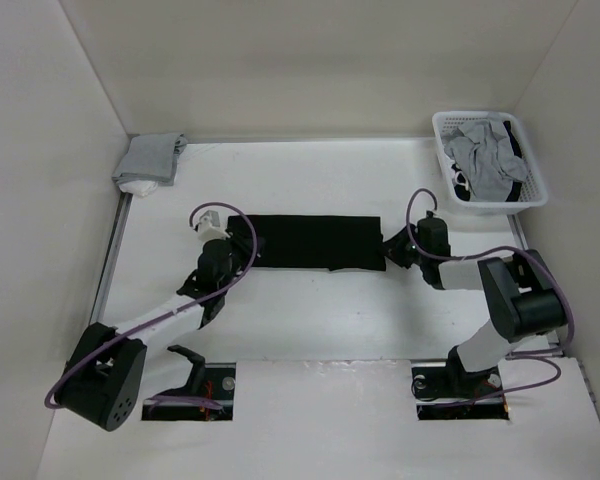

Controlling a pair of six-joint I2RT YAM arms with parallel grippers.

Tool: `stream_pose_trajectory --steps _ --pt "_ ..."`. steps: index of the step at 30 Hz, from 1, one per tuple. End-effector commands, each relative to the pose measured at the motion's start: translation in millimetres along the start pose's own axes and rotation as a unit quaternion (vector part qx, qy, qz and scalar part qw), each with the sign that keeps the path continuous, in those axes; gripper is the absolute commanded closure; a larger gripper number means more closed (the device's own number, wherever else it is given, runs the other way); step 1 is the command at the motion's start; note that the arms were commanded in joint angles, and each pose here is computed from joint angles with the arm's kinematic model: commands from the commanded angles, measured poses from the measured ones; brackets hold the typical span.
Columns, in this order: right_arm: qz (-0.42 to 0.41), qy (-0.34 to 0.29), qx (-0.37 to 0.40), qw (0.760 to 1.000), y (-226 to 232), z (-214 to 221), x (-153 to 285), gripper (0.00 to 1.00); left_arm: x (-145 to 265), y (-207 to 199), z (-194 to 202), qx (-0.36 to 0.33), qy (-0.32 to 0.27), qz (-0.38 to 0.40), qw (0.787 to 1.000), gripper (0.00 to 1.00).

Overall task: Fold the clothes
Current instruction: Fold the tank top

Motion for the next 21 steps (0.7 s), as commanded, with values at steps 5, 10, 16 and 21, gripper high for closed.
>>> stream_pose_trajectory --steps 5,10,16,21 --pt "-0.043 -0.008 -0.034 0.998 31 -17 -14 0.95 -5 -37 -23 -0.009 -0.046 0.060 0.997 0.79" --pt "-0.031 -0.082 -0.029 0.996 24 -46 16 1.00 -1 -51 -16 -0.009 -0.034 0.087 0.996 0.79" --pt "-0.012 -0.156 0.021 0.987 32 -72 76 1.00 4 -76 0 -0.012 -0.016 0.123 0.992 0.79" --pt "-0.018 -0.193 0.094 0.976 81 -86 112 1.00 11 -86 1 -0.005 -0.015 0.140 0.990 0.77"
Point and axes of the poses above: each gripper's point midway between its finger pads, its own x axis back along the fingers, its own y axis along the line the jaws close on, z = x × y, the point moved 3 cm from there along x, back along the fingers, and after that the axes turned 7 degrees about -x, right-handed, at the moved point
